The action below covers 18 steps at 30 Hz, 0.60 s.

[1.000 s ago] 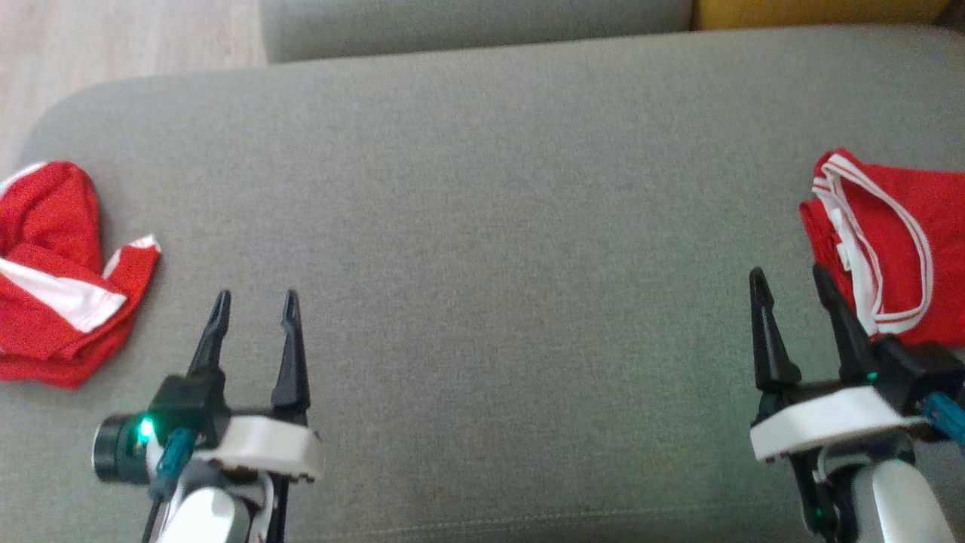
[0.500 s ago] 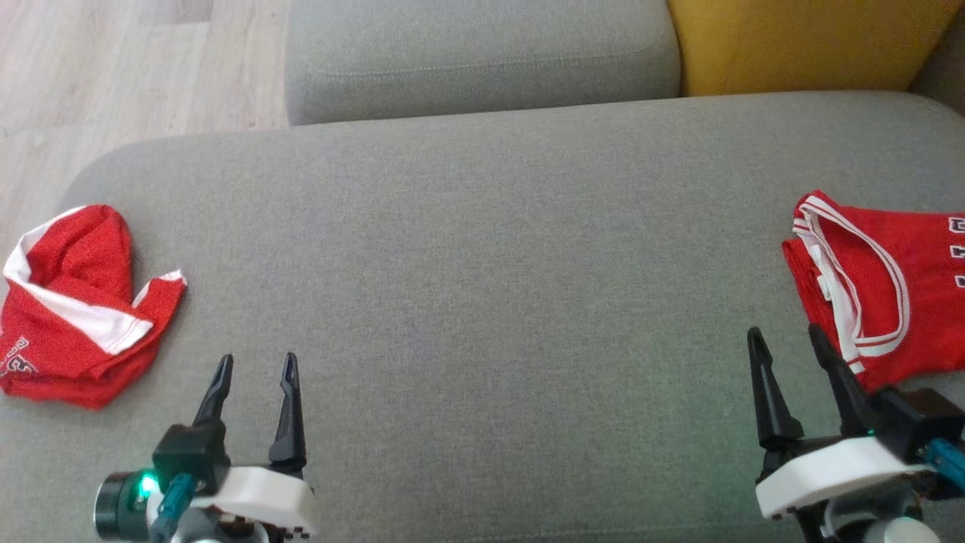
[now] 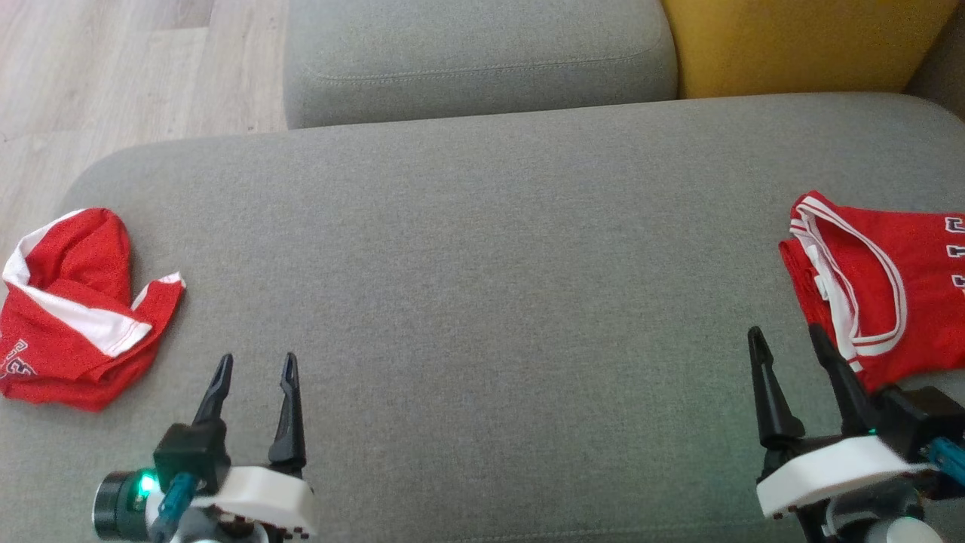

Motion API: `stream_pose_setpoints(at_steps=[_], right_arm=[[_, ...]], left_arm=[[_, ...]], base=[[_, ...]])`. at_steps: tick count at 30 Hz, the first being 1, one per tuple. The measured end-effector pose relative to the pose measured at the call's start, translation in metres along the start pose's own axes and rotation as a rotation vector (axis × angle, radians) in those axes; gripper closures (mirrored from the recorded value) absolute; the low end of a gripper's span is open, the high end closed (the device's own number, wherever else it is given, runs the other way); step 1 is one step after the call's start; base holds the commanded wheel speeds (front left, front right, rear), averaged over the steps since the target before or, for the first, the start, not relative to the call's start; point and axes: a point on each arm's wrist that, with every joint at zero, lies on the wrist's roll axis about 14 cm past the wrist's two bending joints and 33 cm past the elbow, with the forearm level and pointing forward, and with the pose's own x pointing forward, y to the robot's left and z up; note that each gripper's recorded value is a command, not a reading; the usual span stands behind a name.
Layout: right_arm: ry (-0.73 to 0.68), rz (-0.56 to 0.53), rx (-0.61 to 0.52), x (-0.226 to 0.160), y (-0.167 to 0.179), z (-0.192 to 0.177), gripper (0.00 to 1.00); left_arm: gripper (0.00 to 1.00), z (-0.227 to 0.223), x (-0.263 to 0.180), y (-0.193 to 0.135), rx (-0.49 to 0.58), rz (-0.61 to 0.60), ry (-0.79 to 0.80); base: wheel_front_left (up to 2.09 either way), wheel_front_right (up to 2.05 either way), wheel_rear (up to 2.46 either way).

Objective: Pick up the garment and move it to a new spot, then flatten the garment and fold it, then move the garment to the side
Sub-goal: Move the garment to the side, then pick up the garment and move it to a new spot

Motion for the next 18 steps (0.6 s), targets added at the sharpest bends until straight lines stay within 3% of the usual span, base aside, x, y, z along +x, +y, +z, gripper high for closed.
stream_pose_setpoints(at_steps=[11, 18], right_arm=[[0.007, 0.017, -0.004, 0.004, 0.005, 0.000, 0.00], [0.025, 0.089, -0.014, 0.017, 0.026, -0.003, 0.00]], left_arm=[[0.00, 0.000, -0.003, 0.006, 0.002, 0.021, 0.001], [0.00, 0.008, -0.007, 0.024, 0.005, 0.079, -0.026]], base=[[0.00, 0.00, 0.00], [0.00, 0.00, 0.00]])
